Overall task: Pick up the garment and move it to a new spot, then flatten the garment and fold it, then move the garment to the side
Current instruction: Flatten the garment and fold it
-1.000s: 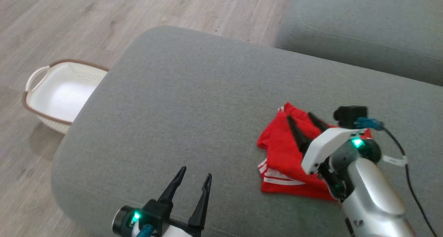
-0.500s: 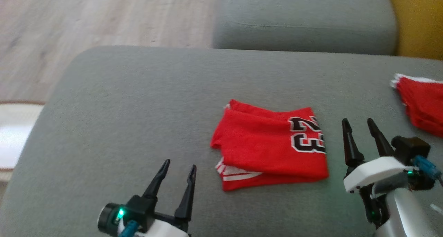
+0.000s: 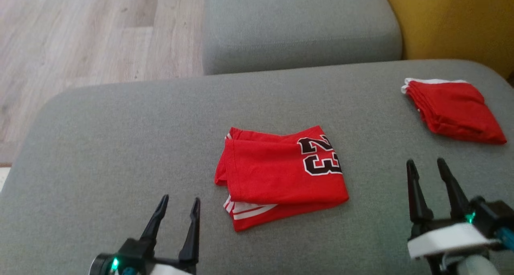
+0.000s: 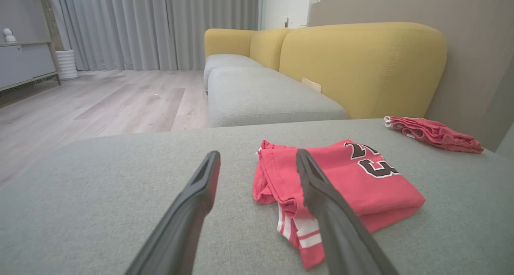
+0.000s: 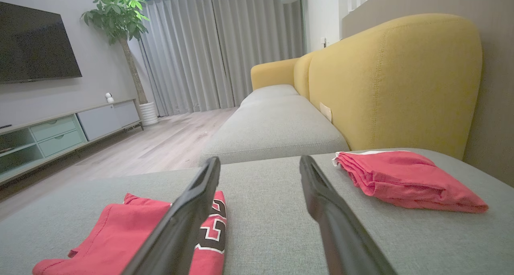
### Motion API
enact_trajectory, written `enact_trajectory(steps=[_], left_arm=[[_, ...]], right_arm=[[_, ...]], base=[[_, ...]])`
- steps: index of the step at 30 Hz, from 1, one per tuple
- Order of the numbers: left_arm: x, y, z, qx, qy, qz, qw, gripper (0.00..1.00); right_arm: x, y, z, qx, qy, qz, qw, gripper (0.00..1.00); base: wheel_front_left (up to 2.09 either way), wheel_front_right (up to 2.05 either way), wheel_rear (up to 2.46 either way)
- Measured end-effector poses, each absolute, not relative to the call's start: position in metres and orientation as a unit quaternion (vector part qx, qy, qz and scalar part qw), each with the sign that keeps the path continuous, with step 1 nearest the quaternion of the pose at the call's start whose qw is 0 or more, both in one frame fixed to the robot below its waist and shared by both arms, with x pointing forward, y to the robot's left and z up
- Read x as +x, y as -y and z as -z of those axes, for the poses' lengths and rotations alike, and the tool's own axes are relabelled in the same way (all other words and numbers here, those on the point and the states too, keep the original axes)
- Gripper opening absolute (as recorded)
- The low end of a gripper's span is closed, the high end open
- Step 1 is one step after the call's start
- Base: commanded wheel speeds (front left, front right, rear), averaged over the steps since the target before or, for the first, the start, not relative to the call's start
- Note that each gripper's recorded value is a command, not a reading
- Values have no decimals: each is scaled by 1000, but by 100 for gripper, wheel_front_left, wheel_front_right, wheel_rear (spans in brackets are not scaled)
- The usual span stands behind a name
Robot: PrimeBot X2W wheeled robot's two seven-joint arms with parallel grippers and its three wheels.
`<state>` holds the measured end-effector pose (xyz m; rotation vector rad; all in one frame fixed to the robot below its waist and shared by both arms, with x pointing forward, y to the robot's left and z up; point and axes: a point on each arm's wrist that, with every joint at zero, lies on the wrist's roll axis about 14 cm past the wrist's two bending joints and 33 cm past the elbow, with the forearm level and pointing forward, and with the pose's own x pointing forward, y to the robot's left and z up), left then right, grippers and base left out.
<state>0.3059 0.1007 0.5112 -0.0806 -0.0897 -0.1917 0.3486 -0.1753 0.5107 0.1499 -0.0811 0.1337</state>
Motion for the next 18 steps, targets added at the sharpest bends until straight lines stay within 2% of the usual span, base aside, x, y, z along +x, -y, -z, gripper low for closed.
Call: enact_trajectory(steps=[8,18], left_arm=[[290,-117,-512,-39,51,68,996,100],[280,-134,-512,-31,54,38,997,100]], right_arm=[[314,169,-497,85,26,-67,994,100],[313,152,-496,88,23,-93,991,100]], base=[[0,0,0],[0,0,0]])
